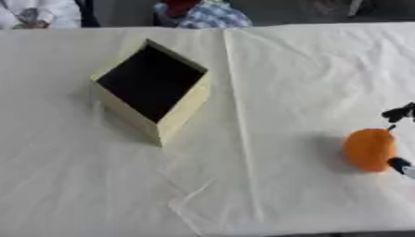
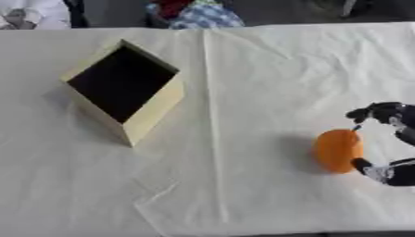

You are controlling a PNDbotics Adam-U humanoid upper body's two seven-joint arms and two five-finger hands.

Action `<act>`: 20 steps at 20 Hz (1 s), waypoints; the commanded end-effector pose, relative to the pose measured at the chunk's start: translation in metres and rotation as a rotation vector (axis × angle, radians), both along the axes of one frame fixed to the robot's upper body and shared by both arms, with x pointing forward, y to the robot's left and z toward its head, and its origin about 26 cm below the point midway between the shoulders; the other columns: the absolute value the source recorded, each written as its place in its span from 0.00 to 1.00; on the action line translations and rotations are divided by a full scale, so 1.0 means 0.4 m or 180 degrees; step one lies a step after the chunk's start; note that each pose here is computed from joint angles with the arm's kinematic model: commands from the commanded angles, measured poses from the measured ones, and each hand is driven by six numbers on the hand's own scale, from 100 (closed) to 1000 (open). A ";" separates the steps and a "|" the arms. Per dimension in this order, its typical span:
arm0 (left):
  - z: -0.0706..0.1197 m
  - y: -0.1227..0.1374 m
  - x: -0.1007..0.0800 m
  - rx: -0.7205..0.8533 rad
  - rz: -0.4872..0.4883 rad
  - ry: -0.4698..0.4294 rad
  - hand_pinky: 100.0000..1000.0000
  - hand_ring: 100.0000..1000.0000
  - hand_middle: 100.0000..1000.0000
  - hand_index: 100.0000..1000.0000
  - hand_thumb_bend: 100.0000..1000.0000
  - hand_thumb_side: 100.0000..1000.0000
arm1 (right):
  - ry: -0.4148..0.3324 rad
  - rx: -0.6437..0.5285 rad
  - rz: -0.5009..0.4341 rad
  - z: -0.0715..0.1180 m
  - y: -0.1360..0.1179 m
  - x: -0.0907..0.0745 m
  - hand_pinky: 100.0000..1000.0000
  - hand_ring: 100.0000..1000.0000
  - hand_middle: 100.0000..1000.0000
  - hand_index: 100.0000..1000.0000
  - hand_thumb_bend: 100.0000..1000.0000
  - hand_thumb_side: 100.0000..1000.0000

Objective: Pick up objects on the table and place them in the box.

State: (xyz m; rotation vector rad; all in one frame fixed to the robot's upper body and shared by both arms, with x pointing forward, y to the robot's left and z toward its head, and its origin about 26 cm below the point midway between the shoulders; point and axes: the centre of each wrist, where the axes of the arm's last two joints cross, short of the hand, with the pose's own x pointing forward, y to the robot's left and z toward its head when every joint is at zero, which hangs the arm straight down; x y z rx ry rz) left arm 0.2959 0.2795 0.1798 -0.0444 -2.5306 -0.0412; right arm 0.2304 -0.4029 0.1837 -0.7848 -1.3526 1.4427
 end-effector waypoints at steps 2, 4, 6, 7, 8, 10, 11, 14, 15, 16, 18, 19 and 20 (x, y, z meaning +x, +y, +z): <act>0.021 0.002 -0.006 0.0089 -0.0018 -0.0086 0.69 0.77 0.77 0.70 0.00 0.74 | 0.0032 -0.0131 -0.0075 0.052 0.002 0.010 0.74 0.83 0.71 0.89 0.36 0.00; 0.021 0.002 -0.006 0.0090 -0.0024 -0.0087 0.69 0.77 0.77 0.70 0.00 0.74 | 0.0052 -0.0123 -0.0156 0.059 0.005 0.014 0.74 0.83 0.71 0.89 0.31 0.00; 0.021 0.001 -0.005 0.0092 -0.0032 -0.0088 0.69 0.77 0.77 0.70 0.00 0.74 | 0.0076 -0.0117 -0.0215 0.063 0.008 0.017 0.74 0.83 0.71 0.89 0.28 0.00; 0.022 0.000 -0.005 0.0095 -0.0036 -0.0090 0.69 0.77 0.77 0.70 0.00 0.74 | 0.0098 -0.0111 -0.0237 0.063 0.009 0.018 0.74 0.83 0.72 0.89 0.28 0.00; 0.022 0.000 -0.005 0.0096 -0.0039 -0.0093 0.69 0.77 0.77 0.70 0.00 0.73 | 0.0121 -0.0106 -0.0254 0.064 0.011 0.019 0.74 0.83 0.72 0.88 0.27 0.00; 0.023 -0.001 -0.004 0.0094 -0.0045 -0.0094 0.69 0.77 0.77 0.70 0.00 0.74 | 0.0164 -0.0092 -0.0278 0.066 0.014 0.021 0.74 0.83 0.71 0.88 0.26 0.00; 0.023 -0.001 -0.004 0.0093 -0.0047 -0.0093 0.69 0.77 0.77 0.70 0.00 0.74 | 0.0185 -0.0087 -0.0289 0.066 0.015 0.022 0.74 0.83 0.71 0.88 0.25 0.00; 0.023 -0.002 -0.004 0.0090 -0.0051 -0.0092 0.69 0.77 0.77 0.70 0.00 0.74 | 0.0260 -0.0071 -0.0319 0.067 0.020 0.025 0.74 0.83 0.72 0.88 0.25 0.00; 0.023 -0.002 -0.004 0.0089 -0.0054 -0.0092 0.69 0.77 0.77 0.70 0.00 0.74 | 0.0300 -0.0069 -0.0331 0.066 0.021 0.025 0.74 0.83 0.72 0.88 0.24 0.00; 0.023 -0.003 -0.004 0.0088 -0.0057 -0.0092 0.69 0.77 0.77 0.70 0.00 0.74 | 0.0349 -0.0053 -0.0337 0.064 0.023 0.026 0.74 0.83 0.72 0.88 0.25 0.00; 0.023 -0.003 -0.004 0.0084 -0.0062 -0.0093 0.69 0.77 0.77 0.70 0.00 0.74 | 0.0446 -0.0036 -0.0359 0.061 0.027 0.027 0.75 0.83 0.72 0.88 0.25 0.00; 0.023 -0.004 -0.004 0.0083 -0.0064 -0.0092 0.69 0.77 0.77 0.70 0.00 0.74 | 0.0498 -0.0043 -0.0376 0.059 0.029 0.027 0.75 0.84 0.72 0.87 0.25 0.00; 0.023 -0.004 -0.003 0.0082 -0.0066 -0.0091 0.69 0.77 0.77 0.70 0.00 0.74 | 0.0541 -0.0048 -0.0390 0.057 0.031 0.027 0.75 0.83 0.72 0.87 0.26 0.00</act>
